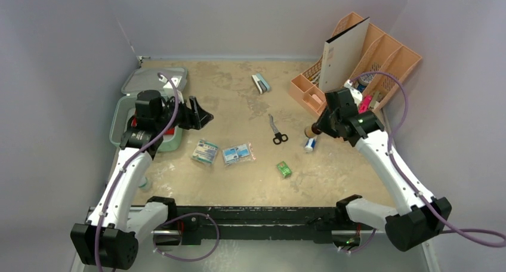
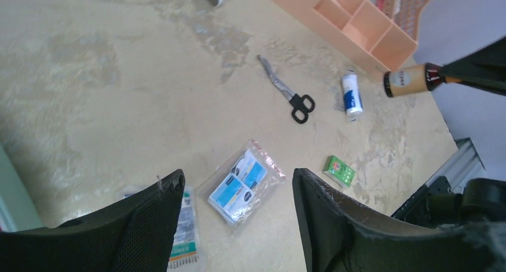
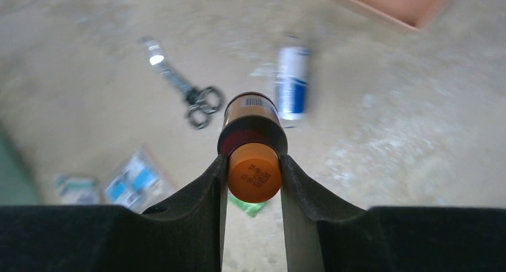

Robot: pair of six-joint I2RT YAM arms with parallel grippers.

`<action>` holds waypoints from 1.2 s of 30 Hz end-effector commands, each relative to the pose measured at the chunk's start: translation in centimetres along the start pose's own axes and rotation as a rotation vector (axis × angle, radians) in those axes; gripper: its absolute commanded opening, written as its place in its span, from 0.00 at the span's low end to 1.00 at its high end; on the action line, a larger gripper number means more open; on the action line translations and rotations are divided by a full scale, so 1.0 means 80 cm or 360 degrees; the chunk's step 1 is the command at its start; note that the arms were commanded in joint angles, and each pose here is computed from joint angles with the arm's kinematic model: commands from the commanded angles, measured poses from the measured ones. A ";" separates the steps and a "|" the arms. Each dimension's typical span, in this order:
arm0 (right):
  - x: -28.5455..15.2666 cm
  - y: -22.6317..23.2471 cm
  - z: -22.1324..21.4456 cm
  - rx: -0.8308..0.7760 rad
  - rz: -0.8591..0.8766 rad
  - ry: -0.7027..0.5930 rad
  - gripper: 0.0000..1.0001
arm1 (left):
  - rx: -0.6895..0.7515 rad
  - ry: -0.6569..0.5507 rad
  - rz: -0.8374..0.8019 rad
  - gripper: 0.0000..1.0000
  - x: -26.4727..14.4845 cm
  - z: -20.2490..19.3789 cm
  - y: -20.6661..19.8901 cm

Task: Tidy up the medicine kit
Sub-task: Pick up the pill bottle at the center of the board.

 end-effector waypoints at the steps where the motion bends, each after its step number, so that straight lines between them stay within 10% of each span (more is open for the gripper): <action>1: -0.044 0.055 0.029 -0.0279 0.0924 -0.0208 0.00 | 0.0217 -0.0089 -0.0250 0.64 -0.008 0.031 -0.041; 9: -0.042 0.136 0.031 0.0012 0.1846 -0.0191 0.00 | -0.0758 -0.0179 -0.0100 0.67 0.008 0.042 -0.053; 26: -0.043 0.288 0.016 0.0589 0.2786 -0.0109 0.00 | -0.1498 -0.0379 -0.0338 0.73 0.018 0.049 -0.060; 36: -0.025 0.310 -0.008 0.0542 0.2759 0.0071 0.00 | -0.1630 -0.0507 -0.0206 0.55 0.013 0.055 -0.053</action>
Point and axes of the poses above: each gripper's point midway between its finger pads, its own x axis out along the fingers, its own y axis along the line the jaws close on, z = x × y, the point moved 9 cm from there along -x, back along the fingers, and after that the axes turned 8 degrees about -x, right-handed, at the moved point
